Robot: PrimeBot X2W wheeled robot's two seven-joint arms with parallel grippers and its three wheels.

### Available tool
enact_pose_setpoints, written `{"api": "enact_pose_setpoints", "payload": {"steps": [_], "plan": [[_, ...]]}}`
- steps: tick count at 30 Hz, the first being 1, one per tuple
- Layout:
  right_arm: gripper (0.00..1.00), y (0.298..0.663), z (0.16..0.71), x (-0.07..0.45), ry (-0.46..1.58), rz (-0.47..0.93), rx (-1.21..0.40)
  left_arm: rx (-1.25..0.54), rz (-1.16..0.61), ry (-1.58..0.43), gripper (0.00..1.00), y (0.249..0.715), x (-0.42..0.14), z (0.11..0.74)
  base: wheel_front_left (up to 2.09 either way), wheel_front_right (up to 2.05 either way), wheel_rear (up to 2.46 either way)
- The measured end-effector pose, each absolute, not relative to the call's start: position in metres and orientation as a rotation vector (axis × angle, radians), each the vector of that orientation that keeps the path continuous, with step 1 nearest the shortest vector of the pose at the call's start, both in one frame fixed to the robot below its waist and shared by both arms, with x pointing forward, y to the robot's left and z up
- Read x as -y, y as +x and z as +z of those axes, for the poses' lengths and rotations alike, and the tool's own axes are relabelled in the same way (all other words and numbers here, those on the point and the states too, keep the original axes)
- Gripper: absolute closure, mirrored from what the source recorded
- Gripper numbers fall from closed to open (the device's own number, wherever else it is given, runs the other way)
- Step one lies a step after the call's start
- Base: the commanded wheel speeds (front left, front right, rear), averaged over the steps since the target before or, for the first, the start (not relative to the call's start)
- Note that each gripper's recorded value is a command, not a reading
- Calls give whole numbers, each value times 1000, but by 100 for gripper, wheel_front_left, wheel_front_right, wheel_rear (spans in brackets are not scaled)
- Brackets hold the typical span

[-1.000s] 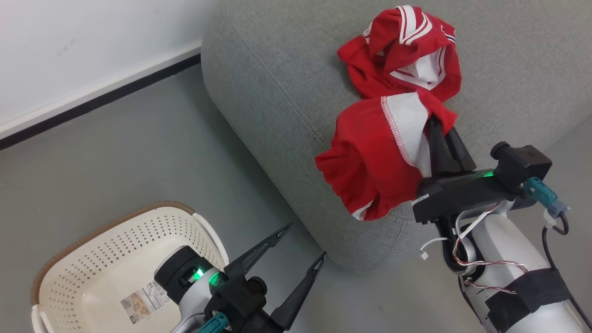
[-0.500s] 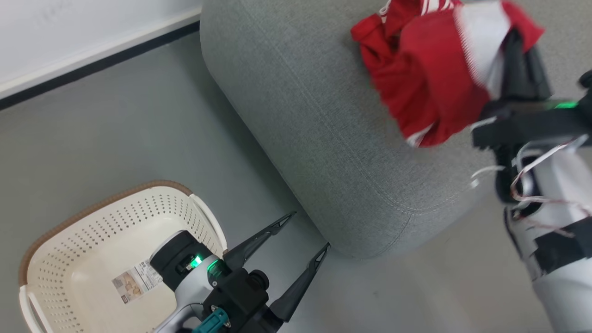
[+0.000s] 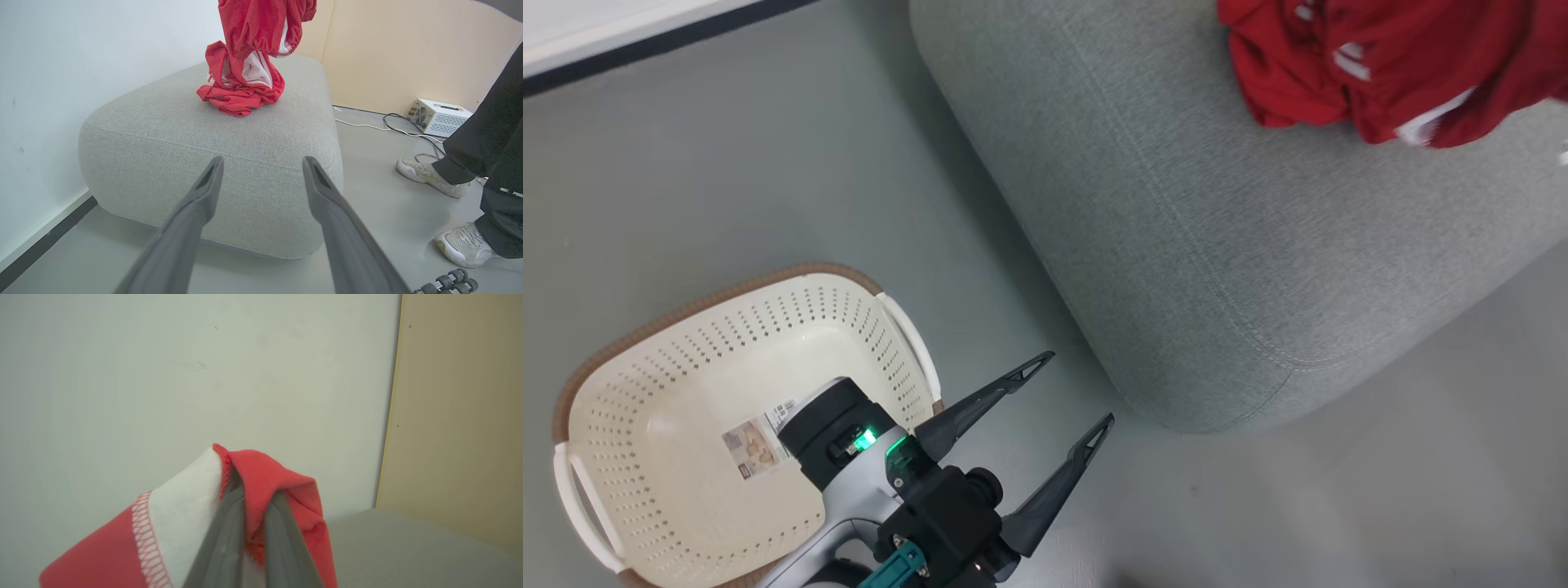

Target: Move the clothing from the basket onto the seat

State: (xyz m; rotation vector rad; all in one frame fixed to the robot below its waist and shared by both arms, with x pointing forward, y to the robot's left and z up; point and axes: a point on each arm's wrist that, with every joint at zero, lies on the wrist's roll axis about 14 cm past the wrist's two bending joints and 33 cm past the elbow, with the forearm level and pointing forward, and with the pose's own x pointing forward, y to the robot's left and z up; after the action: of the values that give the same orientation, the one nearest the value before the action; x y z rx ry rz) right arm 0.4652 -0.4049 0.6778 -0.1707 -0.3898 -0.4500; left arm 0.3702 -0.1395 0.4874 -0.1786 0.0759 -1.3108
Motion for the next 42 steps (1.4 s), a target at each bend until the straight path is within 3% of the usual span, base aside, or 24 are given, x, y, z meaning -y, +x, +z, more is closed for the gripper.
{"api": "enact_pose_setpoints", "payload": {"steps": [8,14,34,39,41,42], "plan": [[100,485,688,428,-250,-494,398,-86,-1300,-179,0,381,131,475,0,0,0],[100,499,664,446,-285,-538,331,-101,-1297,-186,0,389,127,465,0,0,0],[100,531,487,464,-199,-629,-66,-157,-1260,-181,0,420,108,414,0,0,0],[100,534,472,461,-183,-632,-100,-161,-1261,-158,0,423,105,408,0,0,0],[72,535,474,461,-182,-632,-103,-156,-1263,-149,0,423,105,408,0,0,0],[36,535,474,460,-180,-631,-105,-153,-1265,-149,0,423,105,409,0,0,0]]}}
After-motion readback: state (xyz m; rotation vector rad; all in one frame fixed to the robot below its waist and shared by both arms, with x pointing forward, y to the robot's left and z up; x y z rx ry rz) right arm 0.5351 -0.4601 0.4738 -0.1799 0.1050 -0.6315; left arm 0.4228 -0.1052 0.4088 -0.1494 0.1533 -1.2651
